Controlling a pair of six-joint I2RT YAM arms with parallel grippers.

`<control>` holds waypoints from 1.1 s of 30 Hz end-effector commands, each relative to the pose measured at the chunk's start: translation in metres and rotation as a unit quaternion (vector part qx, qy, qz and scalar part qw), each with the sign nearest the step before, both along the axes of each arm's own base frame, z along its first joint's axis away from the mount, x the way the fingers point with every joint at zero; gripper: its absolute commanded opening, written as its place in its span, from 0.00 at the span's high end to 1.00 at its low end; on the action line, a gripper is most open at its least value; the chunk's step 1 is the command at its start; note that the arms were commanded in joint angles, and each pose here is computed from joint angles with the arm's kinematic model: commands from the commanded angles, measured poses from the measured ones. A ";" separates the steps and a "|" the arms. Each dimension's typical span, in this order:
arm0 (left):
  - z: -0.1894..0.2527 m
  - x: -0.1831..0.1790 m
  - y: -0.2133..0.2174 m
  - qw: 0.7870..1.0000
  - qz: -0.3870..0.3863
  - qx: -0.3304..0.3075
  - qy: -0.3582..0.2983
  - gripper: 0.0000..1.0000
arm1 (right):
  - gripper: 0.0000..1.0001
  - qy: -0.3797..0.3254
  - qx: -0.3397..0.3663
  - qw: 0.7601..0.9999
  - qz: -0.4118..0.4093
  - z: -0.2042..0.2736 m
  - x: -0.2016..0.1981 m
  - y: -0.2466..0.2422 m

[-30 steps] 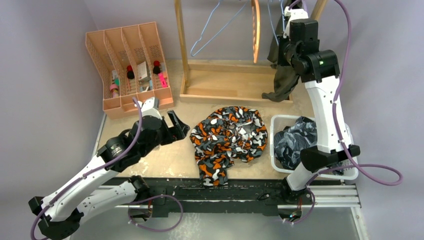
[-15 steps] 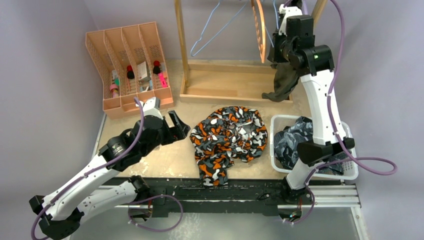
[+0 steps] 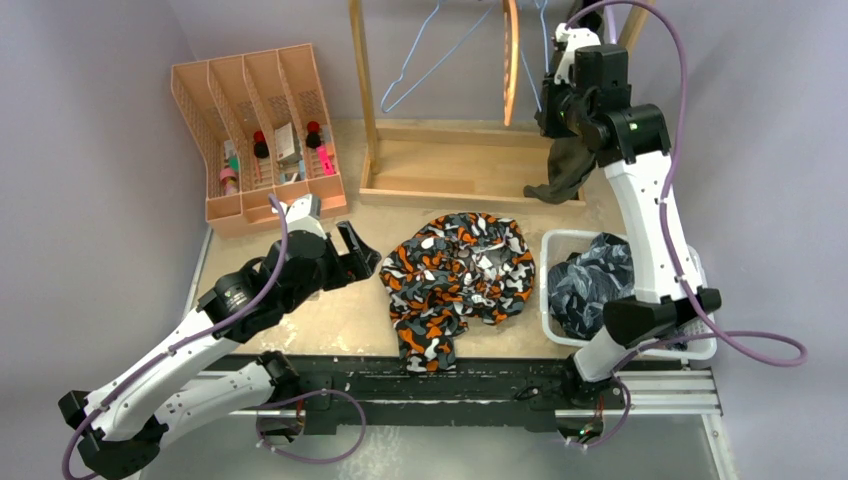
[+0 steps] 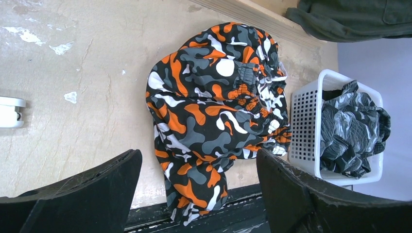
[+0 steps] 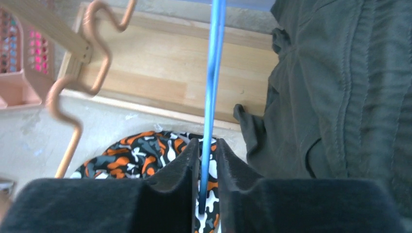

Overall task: Remove the shorts from the hanger
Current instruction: Place the hanger on the clothes rod.

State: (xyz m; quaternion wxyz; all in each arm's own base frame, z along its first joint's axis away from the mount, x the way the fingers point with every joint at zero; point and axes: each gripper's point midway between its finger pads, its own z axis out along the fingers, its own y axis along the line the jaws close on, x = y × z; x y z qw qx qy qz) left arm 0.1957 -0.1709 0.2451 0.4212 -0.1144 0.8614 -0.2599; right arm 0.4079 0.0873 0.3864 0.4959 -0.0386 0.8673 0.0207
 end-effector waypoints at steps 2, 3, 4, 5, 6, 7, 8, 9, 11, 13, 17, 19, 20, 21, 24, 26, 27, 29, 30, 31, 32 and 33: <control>0.010 0.002 -0.005 1.000 -0.005 -0.015 -0.012 0.13 | 0.72 -0.070 0.052 0.995 0.039 0.044 -0.026 0.011; 0.010 0.002 -0.005 1.000 -0.005 -0.014 -0.012 0.13 | 0.70 -0.075 0.055 0.995 0.039 0.046 -0.029 0.011; 0.009 0.003 -0.005 1.000 -0.005 -0.014 -0.012 0.13 | 0.68 -0.079 0.058 0.994 0.039 0.047 -0.031 0.011; 0.010 0.003 -0.005 1.000 -0.006 -0.015 -0.012 0.13 | 0.65 -0.083 0.061 0.994 0.039 0.049 -0.032 0.011; 0.009 0.003 -0.006 1.000 -0.007 -0.015 -0.011 0.12 | 0.64 -0.084 0.064 0.994 0.040 0.049 -0.034 0.012; 0.009 0.003 -0.007 1.000 -0.010 -0.015 -0.011 0.12 | 0.64 -0.083 0.067 0.993 0.042 0.046 -0.035 0.012; 0.010 0.004 -0.008 1.000 -0.010 -0.015 -0.011 0.13 | 0.64 -0.082 0.070 0.993 0.045 0.045 -0.036 0.013; 0.009 0.004 -0.009 1.000 -0.013 -0.014 -0.010 0.13 | 0.64 -0.080 0.073 0.993 0.047 0.043 -0.037 0.015; 0.009 0.004 -0.011 1.000 -0.016 -0.013 -0.008 0.13 | 0.64 -0.077 0.080 0.992 0.051 0.040 -0.040 0.017; 0.009 0.003 -0.011 1.000 -0.016 -0.014 -0.008 0.13 | 0.64 -0.082 0.089 0.991 0.056 0.043 -0.048 0.018; 0.007 0.002 -0.010 1.000 -0.020 -0.010 -0.009 0.13 | 0.60 -0.118 0.133 0.981 0.075 0.066 -0.075 0.023; 0.007 0.002 -0.008 1.000 -0.018 -0.008 -0.010 0.13 | 0.52 -0.153 0.153 0.973 0.076 0.084 -0.089 0.021; 0.008 0.002 -0.007 1.000 -0.017 -0.007 -0.012 0.13 | 0.49 -0.167 0.164 0.969 0.073 0.092 -0.096 0.020; 0.009 0.003 -0.007 1.000 -0.017 -0.008 -0.015 0.13 | 0.49 -0.175 0.169 0.967 0.070 0.096 -0.102 0.017; 0.012 0.000 -0.013 0.999 -0.041 -0.010 -0.021 0.12 | 0.48 -0.178 0.175 0.966 0.062 0.098 -0.117 0.012; 0.012 0.000 -0.016 0.998 -0.050 -0.008 -0.023 0.13 | 0.48 -0.182 0.170 0.968 0.031 0.098 -0.122 -0.001; 0.012 0.000 -0.015 0.999 -0.048 -0.007 -0.022 0.13 | 0.48 -0.192 0.162 0.968 0.002 0.101 -0.125 -0.013; 0.012 0.001 -0.014 0.999 -0.041 -0.006 -0.021 0.12 | 0.47 -0.206 0.165 0.964 -0.030 0.106 -0.135 -0.026; 0.012 0.002 -0.012 0.999 -0.036 -0.007 -0.022 0.12 | 0.46 -0.221 0.163 0.960 -0.056 0.112 -0.139 -0.038; 0.012 0.002 -0.011 0.999 -0.030 -0.011 -0.022 0.12 | 0.46 -0.234 0.158 0.956 -0.082 0.116 -0.142 -0.049; 0.013 0.002 -0.010 0.999 -0.025 -0.018 -0.022 0.11 | 0.45 -0.247 0.151 0.951 -0.107 0.121 -0.146 -0.060; 0.013 0.001 -0.011 0.999 -0.024 -0.024 -0.021 0.11 | 0.45 -0.254 0.142 0.947 -0.133 0.123 -0.148 -0.071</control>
